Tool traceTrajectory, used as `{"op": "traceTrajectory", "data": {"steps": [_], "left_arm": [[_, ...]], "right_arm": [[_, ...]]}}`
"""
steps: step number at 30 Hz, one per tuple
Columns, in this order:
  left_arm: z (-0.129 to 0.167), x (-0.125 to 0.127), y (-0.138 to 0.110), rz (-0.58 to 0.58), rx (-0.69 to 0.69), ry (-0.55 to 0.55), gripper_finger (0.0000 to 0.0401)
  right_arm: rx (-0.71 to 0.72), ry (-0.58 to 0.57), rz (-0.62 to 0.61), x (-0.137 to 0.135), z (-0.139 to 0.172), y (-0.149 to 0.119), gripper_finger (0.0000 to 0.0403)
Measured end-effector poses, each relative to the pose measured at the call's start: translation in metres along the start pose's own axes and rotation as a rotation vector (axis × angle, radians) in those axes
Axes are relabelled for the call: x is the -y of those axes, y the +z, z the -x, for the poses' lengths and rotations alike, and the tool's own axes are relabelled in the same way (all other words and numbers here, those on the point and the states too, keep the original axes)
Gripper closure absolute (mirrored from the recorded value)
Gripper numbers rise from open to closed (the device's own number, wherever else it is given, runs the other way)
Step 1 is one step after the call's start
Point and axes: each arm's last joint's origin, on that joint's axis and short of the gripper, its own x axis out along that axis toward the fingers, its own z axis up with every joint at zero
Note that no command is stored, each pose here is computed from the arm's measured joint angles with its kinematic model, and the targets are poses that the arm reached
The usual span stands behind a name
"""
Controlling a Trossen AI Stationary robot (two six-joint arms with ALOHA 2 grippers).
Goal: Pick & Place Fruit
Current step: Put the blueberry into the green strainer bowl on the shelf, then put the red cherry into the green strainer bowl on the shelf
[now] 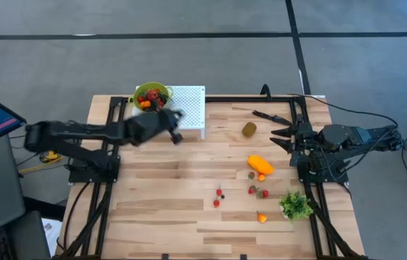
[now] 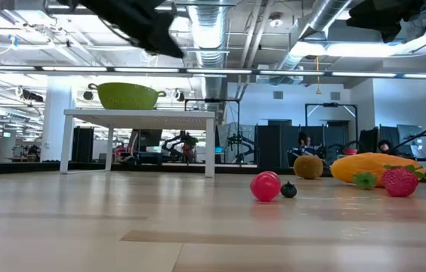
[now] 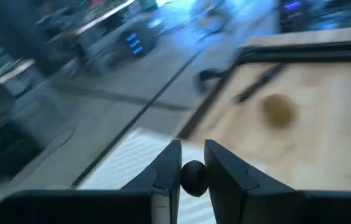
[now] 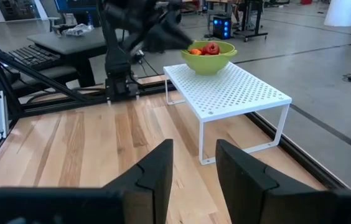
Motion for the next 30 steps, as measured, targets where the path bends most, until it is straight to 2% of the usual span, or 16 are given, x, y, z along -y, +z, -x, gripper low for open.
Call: {"op": "traceTrajectory", "data": {"steps": [6, 11, 15, 23, 30], "left_arm": [[0.018, -0.06, -0.004, 0.1, -0.068, 0.168, 0.0346], [0.023, -0.086, -0.017, 0.158, -0.169, 0.262, 0.0347], [0.019, -0.092, -0.026, 0.151, -0.236, 0.294, 0.0345], [0.011, -0.093, -0.03, 0.145, -0.266, 0.301, 0.0333], [0.007, -0.091, -0.032, 0.137, -0.283, 0.299, 0.0281]], "right_arm": [[0.0, 0.0, 0.0, 0.0, 0.0, 0.0, 0.0287], [0.0, 0.0, 0.0, 0.0, 0.0, 0.0, 0.0287], [0.0, 0.0, 0.0, 0.0, 0.0, 0.0, 0.0287], [0.0, 0.0, 0.0, 0.0, 0.0, 0.0, 0.0287], [0.0, 0.0, 0.0, 0.0, 0.0, 0.0, 0.0287]]}}
